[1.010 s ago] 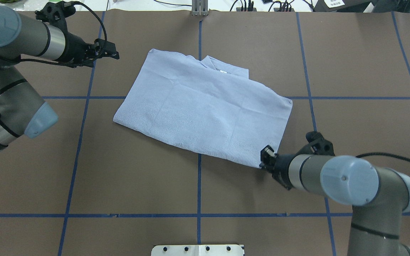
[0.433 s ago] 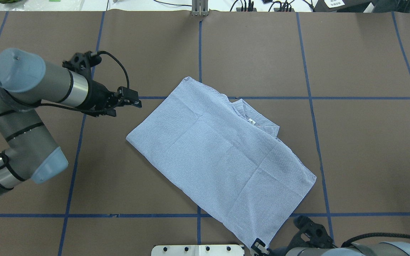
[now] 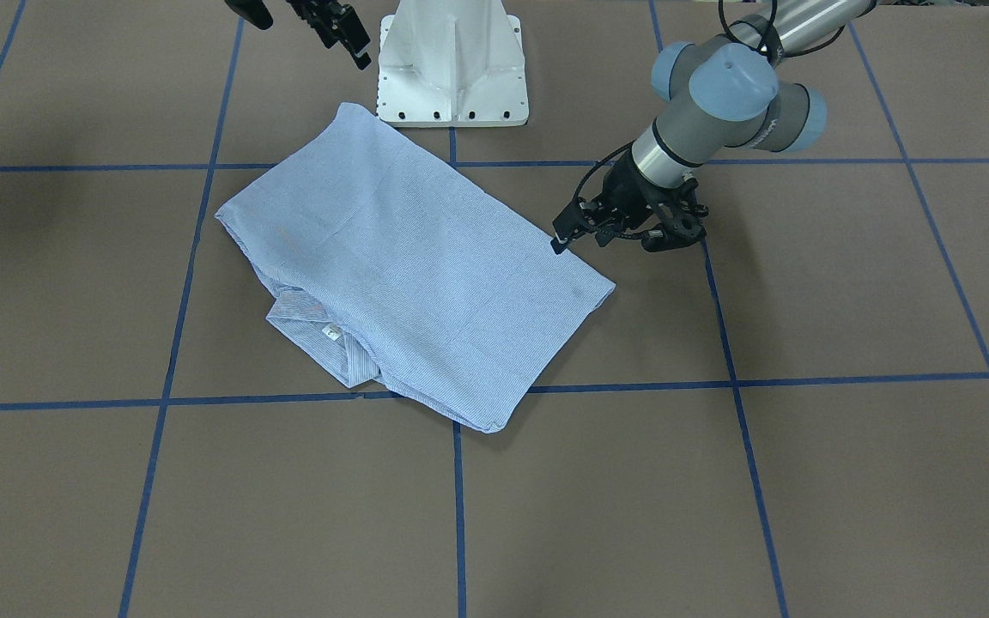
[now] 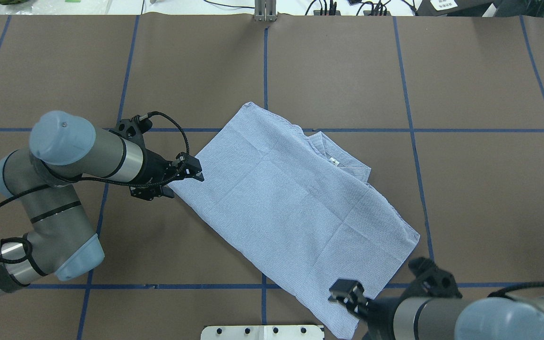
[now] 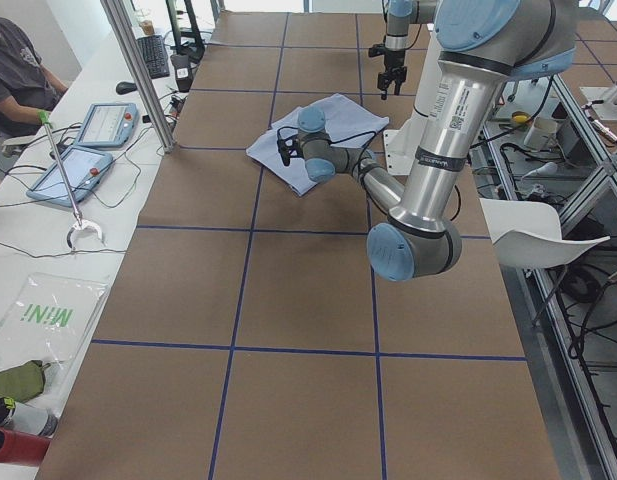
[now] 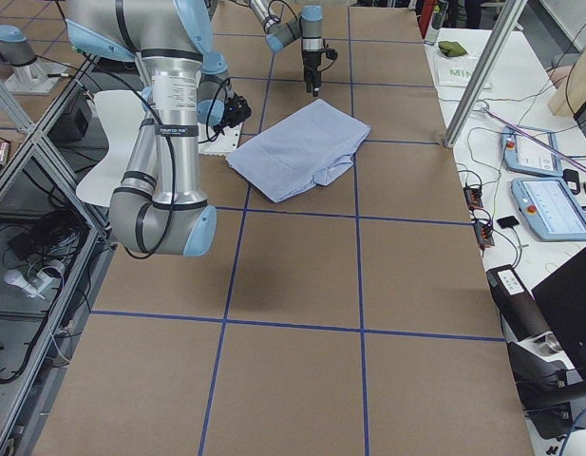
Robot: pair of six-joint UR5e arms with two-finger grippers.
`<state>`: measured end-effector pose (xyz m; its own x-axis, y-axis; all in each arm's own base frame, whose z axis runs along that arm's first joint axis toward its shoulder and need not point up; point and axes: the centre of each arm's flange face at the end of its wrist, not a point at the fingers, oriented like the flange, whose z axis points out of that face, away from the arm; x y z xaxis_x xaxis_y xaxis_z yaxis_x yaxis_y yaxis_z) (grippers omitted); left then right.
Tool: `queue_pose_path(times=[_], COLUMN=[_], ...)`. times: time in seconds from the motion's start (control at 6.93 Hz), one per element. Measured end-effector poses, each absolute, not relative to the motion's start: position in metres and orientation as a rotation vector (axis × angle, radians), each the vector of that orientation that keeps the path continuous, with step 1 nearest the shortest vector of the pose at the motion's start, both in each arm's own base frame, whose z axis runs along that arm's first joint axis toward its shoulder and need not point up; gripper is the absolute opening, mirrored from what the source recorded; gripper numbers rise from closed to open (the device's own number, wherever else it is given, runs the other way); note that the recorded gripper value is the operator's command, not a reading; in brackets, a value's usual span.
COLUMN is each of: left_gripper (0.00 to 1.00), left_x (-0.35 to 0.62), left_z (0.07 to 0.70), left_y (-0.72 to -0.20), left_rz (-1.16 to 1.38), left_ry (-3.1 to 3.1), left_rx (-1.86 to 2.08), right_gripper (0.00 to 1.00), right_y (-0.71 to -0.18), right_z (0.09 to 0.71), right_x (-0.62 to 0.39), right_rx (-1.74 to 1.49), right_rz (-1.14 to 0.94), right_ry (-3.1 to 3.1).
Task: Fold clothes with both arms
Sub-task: 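Grasp the shirt's side edge with the left gripper while the right grasps the collar side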
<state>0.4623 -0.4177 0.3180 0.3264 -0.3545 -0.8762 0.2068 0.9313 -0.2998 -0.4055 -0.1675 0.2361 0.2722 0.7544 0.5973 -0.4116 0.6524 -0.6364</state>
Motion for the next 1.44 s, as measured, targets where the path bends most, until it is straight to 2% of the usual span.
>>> queue_pose_path(times=[0.14,0.29,0.43,0.72,0.87,1.01,1.15,1.3,1.44], left_gripper=[0.73,0.60,0.35,0.27,0.00,0.00,0.09,0.54,0.62], left_x=[0.477,0.487,0.490,0.489,0.487,0.484,0.481,0.478,0.477], left_z=[0.332,0.341,0.342,0.347,0.353,0.355,0.354,0.353,0.353], left_y=[-0.418,-0.419,-0.419,-0.419,-0.418,-0.417,-0.417,-0.417,-0.418], left_rz=[-0.391,-0.401,-0.407,-0.420,-0.428,-0.432,-0.434,-0.436,-0.439], left_ry=[1.152,1.133,1.128,1.120,1.111,1.107,1.108,1.109,1.106], left_rx=[-0.138,-0.137,-0.138,-0.127,-0.121,-0.119,-0.116,-0.114,-0.113], right_gripper=[1.00,1.00,1.00,1.00,1.00,1.00,1.00,1.00,1.00], right_y=[-0.207,-0.238,-0.261,-0.281,-0.285,-0.288,-0.291,-0.294,-0.295], right_z=[0.237,0.239,0.239,0.240,0.243,0.246,0.243,0.239,0.236], right_x=[-0.394,-0.392,-0.397,-0.407,-0.412,-0.414,-0.417,-0.421,-0.425], right_rx=[-0.331,-0.268,-0.225,-0.195,-0.190,-0.186,-0.184,-0.183,-0.183], right_rz=[0.868,0.886,0.901,0.919,0.923,0.928,0.931,0.932,0.933], right_ry=[-1.045,-1.057,-1.059,-1.054,-1.045,-1.040,-1.043,-1.050,-1.052])
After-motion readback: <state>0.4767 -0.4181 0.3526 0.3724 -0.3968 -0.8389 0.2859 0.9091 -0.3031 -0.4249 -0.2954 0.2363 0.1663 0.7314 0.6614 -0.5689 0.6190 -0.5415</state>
